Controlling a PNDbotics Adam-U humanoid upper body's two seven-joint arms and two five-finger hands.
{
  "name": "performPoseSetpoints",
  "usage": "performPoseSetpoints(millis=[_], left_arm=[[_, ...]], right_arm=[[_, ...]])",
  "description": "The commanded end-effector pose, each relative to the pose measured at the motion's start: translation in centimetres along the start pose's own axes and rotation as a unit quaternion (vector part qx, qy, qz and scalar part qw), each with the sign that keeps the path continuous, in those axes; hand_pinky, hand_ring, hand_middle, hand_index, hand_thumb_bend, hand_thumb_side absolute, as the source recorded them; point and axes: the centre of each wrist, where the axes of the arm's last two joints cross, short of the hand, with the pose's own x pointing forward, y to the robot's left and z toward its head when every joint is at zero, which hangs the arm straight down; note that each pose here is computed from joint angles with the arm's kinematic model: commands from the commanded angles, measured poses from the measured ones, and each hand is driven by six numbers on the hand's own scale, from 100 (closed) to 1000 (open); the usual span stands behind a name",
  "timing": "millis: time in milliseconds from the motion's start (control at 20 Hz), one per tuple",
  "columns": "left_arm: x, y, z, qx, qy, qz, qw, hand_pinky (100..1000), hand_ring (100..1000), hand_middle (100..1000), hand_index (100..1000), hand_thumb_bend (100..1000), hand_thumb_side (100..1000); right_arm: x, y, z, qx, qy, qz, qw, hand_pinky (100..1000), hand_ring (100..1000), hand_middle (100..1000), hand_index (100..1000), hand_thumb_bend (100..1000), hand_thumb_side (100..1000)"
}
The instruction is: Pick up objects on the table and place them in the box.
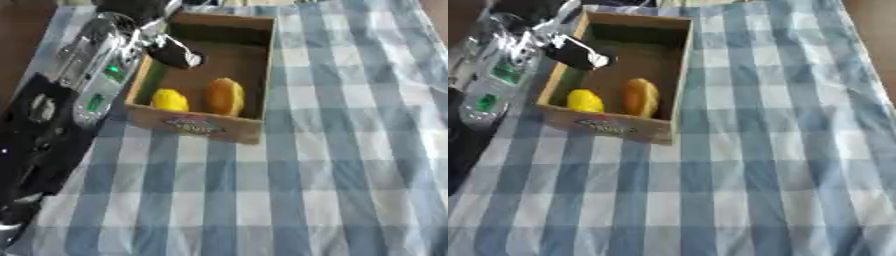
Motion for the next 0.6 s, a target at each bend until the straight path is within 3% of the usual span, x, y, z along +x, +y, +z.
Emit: performPoseSetpoints(millis=[50,100,300,450,600], left_arm=[[-1.1,5.2,3.1,0.094,-0.035,0.060,0.993,854,865,808,895,346,196],[-1.5,6.0,4.1,0.118,-0.042,0.090,0.988,815,828,769,861,254,241],[-4.9,6.3,6.6,0.246,-0.036,0.214,0.945,762,772,705,798,171,280],[-7.3,5.1,8.4,0.341,-0.022,0.267,0.901,753,763,694,781,138,267],[-9.0,2.9,10.4,0.400,-0.009,0.289,0.870,740,736,658,764,151,291]], right_arm=[[0.9,-0.5,-0.6,-0.003,-0.021,0.010,1.000,768,792,566,736,100,609],[1.0,-0.6,-0.7,-0.005,-0.023,0.012,1.000,768,792,567,736,100,605],[1.0,-0.7,-0.7,-0.009,-0.027,0.016,0.999,768,792,568,737,100,600],[1.1,-0.8,-0.8,-0.011,-0.033,0.017,0.999,768,792,569,737,100,593],[1.2,-0.8,-1.0,-0.013,-0.039,0.018,0.999,769,792,570,738,100,586]])
